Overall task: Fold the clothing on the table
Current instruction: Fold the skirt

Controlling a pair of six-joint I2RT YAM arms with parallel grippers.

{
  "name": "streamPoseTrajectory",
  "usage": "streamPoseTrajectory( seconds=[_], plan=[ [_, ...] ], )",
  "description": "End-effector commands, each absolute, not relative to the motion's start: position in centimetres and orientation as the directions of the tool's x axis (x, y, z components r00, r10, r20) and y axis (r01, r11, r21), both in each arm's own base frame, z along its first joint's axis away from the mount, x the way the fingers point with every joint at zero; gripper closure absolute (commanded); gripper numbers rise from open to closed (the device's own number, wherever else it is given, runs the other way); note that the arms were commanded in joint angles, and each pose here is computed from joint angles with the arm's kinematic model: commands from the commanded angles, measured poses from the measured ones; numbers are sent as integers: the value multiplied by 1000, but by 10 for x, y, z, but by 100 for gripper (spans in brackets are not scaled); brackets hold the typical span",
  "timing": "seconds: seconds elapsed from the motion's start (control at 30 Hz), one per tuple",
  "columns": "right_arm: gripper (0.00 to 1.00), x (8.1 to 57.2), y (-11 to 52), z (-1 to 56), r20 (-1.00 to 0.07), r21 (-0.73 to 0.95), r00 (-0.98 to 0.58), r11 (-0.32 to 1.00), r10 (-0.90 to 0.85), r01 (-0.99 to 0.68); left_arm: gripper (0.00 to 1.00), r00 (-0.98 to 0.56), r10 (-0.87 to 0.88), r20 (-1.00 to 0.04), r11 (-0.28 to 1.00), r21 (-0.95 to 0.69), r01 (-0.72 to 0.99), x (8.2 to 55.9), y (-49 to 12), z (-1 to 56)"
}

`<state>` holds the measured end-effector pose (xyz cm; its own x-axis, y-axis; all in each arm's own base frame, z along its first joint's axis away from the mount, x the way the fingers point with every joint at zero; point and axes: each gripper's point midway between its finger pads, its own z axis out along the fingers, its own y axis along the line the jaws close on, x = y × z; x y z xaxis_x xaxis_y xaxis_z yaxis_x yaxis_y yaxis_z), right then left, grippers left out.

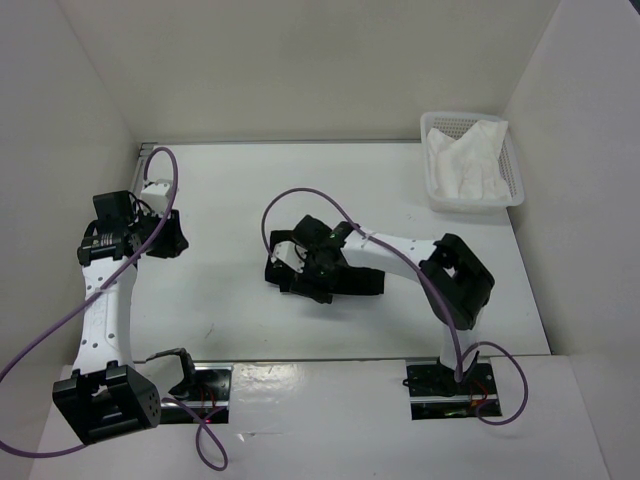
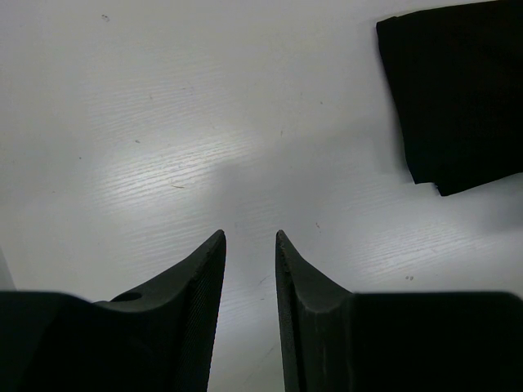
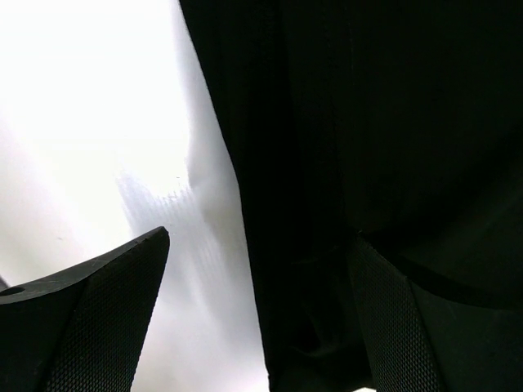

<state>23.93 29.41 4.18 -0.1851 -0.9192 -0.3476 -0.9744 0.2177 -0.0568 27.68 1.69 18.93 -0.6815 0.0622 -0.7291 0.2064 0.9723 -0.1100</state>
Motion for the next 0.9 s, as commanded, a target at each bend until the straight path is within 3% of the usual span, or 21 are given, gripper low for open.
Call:
streamPoseTrajectory(
  seconds=[0.0, 0.63, 0.87],
  plan=[
    [8, 245, 315, 56, -416, -37, -162, 194, -895, -980, 62, -645, 74, -760, 969, -99, 228, 279, 16, 198],
    [8, 235, 320, 41, -402, 36, -172, 172, -899, -984, 62, -652, 72, -755, 968, -103, 227, 280, 16, 196],
    [8, 226, 313, 17, -343, 84, -199, 181, -918, -980, 61, -659, 76, -748, 963, -117, 244, 281, 14, 192]
  ],
)
